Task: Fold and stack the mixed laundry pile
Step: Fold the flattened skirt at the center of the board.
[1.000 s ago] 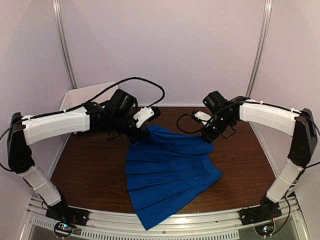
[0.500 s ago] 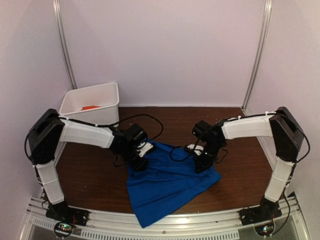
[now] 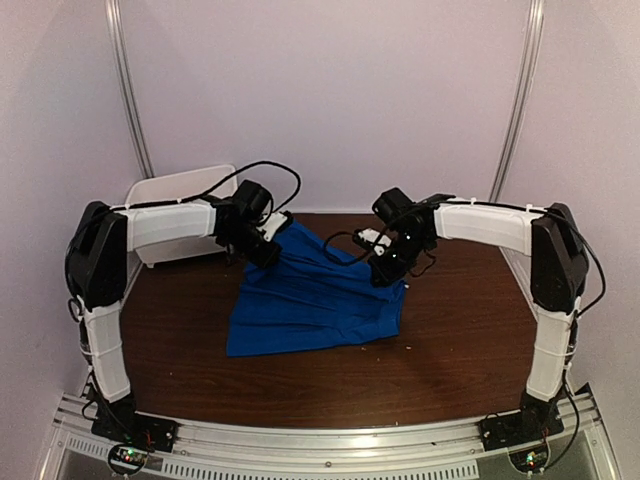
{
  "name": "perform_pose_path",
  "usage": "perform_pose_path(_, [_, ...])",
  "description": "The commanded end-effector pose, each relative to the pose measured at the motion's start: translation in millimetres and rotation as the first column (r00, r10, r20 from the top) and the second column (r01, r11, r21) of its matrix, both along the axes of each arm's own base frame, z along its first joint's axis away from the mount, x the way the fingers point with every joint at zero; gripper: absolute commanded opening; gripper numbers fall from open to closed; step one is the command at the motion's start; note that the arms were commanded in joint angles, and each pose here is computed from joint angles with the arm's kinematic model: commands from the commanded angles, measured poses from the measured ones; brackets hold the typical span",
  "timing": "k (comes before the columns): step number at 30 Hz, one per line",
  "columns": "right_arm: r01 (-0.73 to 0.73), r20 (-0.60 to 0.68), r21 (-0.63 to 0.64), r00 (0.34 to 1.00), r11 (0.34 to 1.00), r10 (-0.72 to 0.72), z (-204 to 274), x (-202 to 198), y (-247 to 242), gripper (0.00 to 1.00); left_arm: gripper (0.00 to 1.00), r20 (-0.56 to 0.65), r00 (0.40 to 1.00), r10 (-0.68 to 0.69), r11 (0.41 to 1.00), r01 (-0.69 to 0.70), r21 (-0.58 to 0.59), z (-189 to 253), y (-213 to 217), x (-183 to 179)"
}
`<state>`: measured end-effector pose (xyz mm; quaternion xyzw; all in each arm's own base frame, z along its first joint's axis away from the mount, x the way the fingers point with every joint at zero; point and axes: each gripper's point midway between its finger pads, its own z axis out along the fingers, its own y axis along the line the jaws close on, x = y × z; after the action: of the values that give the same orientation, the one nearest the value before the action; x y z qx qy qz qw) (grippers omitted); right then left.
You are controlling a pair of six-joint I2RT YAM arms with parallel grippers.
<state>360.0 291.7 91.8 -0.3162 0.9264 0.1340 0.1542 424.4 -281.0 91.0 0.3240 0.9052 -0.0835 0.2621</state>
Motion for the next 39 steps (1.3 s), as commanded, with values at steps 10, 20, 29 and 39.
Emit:
perform_pose_path(10, [-0.045,0.209,-0.17,0.975,0.984,0.081,16.6,-42.2,-54.2,0.0,0.0,-0.067,0.985,-0.158,0.985,0.162,0.06,7.6,13.5,-141.4])
perform_pose_path(20, [-0.165,0.04,-0.189,0.984,0.968,0.175,-50.9,-86.3,-33.2,0.0,0.0,-0.185,0.98,-0.077,0.957,0.124,0.261,-83.4,39.1,-157.1])
perform_pose_path(29, [-0.12,0.16,-0.185,0.976,0.975,0.15,18.0,-63.2,-28.1,0.0,0.0,-0.026,0.994,-0.107,0.962,0.11,0.25,-4.2,30.0,-118.8])
perform_pose_path(39, [-0.193,0.073,-0.126,0.976,0.973,0.203,2.3,-115.2,-1.1,0.0,0.0,-0.086,0.984,-0.158,0.951,0.175,0.254,-4.5,56.3,-148.1])
